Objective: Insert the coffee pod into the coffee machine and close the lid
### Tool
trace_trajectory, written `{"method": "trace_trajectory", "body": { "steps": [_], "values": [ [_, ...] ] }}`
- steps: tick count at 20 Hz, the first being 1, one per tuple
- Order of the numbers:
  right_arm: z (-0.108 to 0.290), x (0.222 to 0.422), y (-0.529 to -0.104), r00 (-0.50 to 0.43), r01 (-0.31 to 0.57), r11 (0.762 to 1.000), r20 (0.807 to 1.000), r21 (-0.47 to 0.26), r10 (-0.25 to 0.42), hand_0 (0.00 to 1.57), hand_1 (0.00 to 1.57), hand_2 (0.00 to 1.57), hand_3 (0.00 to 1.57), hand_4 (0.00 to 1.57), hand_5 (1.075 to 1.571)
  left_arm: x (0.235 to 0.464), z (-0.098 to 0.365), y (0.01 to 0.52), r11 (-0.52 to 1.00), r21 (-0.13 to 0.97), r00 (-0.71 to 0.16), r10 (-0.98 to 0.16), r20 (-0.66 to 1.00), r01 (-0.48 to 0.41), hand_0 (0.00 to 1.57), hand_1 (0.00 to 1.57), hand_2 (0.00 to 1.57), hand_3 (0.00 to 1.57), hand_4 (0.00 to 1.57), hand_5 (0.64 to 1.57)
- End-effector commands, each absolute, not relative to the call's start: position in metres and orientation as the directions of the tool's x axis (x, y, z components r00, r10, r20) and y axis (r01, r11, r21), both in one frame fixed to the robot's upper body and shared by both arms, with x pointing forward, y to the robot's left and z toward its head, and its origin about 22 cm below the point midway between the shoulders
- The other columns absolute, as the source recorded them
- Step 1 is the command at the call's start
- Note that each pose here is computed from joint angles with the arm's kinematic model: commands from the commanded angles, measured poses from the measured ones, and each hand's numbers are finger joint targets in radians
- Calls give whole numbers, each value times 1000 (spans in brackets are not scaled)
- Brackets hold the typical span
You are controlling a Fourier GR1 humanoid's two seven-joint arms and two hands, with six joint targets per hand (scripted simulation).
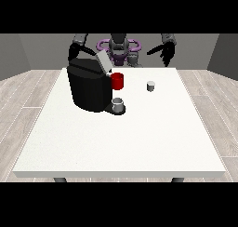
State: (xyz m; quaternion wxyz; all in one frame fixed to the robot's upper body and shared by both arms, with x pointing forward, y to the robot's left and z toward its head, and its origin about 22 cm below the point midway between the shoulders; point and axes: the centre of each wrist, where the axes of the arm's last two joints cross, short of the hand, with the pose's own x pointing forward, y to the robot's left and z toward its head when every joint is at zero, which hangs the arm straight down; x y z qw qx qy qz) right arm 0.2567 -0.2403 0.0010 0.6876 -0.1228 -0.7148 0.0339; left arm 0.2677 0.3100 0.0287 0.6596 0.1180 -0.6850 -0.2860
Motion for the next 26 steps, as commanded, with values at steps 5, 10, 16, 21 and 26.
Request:
{"method": "trace_trajectory", "body": {
  "steps": [5, 10, 16, 21, 26],
  "values": [
    [18, 273, -212, -90, 73, 979, 977, -188, 194, 0, 0, 0, 0, 0, 1571, 310, 50, 335, 705, 681, -52, -686, 726, 198, 0, 0, 0, 0, 0, 1571],
    [9, 279, -201, -74, 85, 976, 976, -199, 205, 0, 0, 0, 0, 0, 1571, 322, 50, 349, 654, 719, -54, -730, 682, 237, 0, 0, 0, 0, 0, 1571],
    [31, 291, -190, -53, 36, 981, 980, -190, 192, 0, 0, 0, 0, 0, 1571, 337, 23, 333, 594, 762, -3, -788, 616, 259, 0, 0, 0, 0, 0, 1571],
    [-2, 308, -221, -36, 93, 981, 984, -170, 174, 0, 0, 0, 0, 0, 1571, 341, 16, 286, 554, 794, -105, -800, 591, 248, 488, 488, 724, 486, 0, 1571],
    [-3, 298, -205, -1, 47, 976, 977, -215, 215, 0, 0, 0, 0, 0, 1571, 347, 6, 301, 454, 875, -128, -870, 476, 169, 888, 888, 963, 816, 384, 1571]
  ]
}}
